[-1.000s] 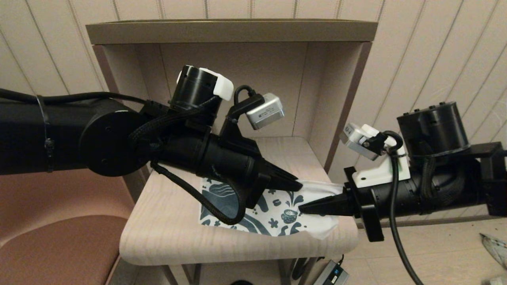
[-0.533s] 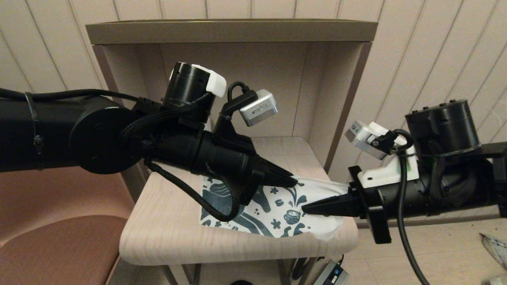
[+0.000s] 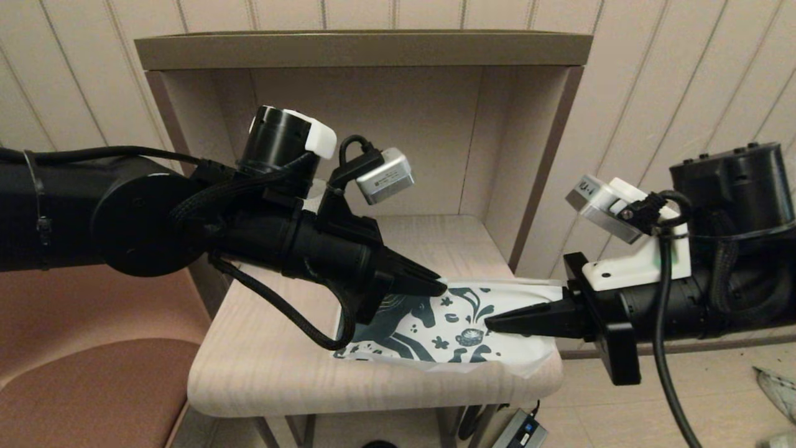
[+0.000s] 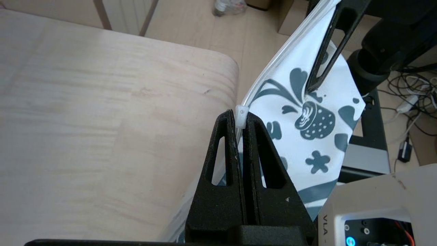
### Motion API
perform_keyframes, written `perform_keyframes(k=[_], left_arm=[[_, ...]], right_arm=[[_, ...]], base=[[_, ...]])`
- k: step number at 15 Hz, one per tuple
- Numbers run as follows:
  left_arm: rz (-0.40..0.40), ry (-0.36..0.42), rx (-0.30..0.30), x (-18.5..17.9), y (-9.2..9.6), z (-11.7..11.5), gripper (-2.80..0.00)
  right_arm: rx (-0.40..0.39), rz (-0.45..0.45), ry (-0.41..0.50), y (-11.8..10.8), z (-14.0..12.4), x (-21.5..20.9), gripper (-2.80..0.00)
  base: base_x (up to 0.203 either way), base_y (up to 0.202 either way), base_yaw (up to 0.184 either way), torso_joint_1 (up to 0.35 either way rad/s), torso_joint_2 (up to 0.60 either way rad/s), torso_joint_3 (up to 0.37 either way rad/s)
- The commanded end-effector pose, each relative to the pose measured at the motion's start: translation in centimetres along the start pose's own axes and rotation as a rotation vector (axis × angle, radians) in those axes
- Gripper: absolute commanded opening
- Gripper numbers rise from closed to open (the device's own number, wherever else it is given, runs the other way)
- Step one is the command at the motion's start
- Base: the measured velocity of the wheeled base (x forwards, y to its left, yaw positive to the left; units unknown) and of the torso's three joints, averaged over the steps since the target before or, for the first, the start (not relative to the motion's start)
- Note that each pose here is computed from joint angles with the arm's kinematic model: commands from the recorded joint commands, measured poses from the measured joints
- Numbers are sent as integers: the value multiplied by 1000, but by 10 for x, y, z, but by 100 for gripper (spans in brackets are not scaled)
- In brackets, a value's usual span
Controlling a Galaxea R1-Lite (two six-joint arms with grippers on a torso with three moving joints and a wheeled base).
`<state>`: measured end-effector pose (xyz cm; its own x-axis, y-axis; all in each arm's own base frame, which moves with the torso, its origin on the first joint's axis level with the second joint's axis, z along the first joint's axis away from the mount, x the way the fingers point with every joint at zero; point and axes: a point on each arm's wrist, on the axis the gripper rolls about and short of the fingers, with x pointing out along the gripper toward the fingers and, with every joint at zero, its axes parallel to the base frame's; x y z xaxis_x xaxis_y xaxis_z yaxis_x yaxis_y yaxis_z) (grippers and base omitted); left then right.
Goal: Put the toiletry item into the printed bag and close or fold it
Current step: Close the strorage bag and place it on the desk
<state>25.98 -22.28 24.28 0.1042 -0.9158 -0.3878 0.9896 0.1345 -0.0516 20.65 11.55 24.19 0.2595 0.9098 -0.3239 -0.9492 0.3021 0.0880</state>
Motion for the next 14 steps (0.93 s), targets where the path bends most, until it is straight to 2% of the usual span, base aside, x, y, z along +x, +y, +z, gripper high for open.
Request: perform_keyframes(k=[1, 11, 14], left_arm=[[1, -11, 12, -4, -2, 3, -280], [78, -3, -33, -32, 11, -11, -280], [100, 0, -27, -40, 15, -16, -280]], right_arm=[[-13, 3, -11, 4, 2, -3, -280], [-32, -5, -32, 10, 6, -11, -280], [-38, -8, -39, 12, 8, -14, -280]], base=[[0, 0, 0, 0, 0, 0], [0, 0, 0, 0, 0, 0], [0, 0, 0, 0, 0, 0]])
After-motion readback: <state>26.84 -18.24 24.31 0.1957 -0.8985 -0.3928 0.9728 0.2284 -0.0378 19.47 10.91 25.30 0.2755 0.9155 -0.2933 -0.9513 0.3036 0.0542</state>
